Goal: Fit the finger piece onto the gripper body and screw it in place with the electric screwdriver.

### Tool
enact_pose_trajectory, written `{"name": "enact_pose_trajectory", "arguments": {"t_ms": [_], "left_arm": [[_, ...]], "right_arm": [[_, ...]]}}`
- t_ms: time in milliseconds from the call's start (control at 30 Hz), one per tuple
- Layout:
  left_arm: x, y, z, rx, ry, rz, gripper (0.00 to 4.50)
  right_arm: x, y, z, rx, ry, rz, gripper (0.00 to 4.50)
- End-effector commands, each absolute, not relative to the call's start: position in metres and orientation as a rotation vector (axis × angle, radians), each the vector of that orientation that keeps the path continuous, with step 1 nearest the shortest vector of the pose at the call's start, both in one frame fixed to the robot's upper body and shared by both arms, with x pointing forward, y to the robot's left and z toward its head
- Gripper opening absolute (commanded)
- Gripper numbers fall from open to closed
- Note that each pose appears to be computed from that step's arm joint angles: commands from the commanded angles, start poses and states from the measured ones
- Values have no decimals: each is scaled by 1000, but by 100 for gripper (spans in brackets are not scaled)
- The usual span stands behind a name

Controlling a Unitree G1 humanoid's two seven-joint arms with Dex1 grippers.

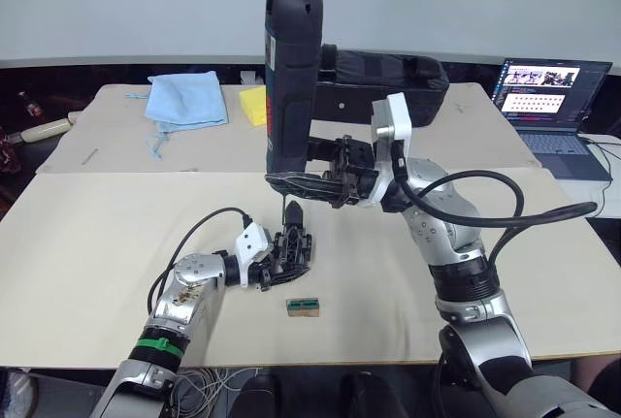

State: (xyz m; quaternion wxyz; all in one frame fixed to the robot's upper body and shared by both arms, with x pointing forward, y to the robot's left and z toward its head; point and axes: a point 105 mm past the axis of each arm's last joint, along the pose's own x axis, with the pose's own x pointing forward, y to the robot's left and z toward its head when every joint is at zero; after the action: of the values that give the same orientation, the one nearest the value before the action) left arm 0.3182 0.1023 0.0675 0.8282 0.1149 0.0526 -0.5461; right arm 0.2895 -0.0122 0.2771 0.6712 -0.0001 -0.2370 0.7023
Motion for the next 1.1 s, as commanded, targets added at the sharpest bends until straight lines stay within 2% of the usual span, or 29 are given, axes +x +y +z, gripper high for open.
{"name": "enact_pose_trajectory", "arguments": {"t_ms": [33,100,267,433,533,633,767,900,1100], "left_arm": [[319,106,57,238,168,-1135,370],[319,108,58,231,169,-1132,445],[311,121,61,241,176,-1133,445],[298,152,72,233,178,-1107,445],[289,174,83,223,134,-1086,445],[269,199,91,176,132,-1133,445],[250,229,95,255,162,-1165,445],[242,237,103,290,141,-1190,445],[234,193,102,293,112,-1333,445]], "right_arm": [[273,-27,301,8,-669,1598,193],[269,-31,303,13,-676,1606,193],[261,-42,307,9,-680,1609,193],[264,-72,303,-37,-645,1513,193],[267,-96,294,-69,-580,1431,193],[269,-127,281,-105,-504,1342,193],[265,-153,260,-193,-450,1270,193],[251,-151,250,-178,-438,1274,193],[226,-101,241,-96,-491,1412,193]]}}
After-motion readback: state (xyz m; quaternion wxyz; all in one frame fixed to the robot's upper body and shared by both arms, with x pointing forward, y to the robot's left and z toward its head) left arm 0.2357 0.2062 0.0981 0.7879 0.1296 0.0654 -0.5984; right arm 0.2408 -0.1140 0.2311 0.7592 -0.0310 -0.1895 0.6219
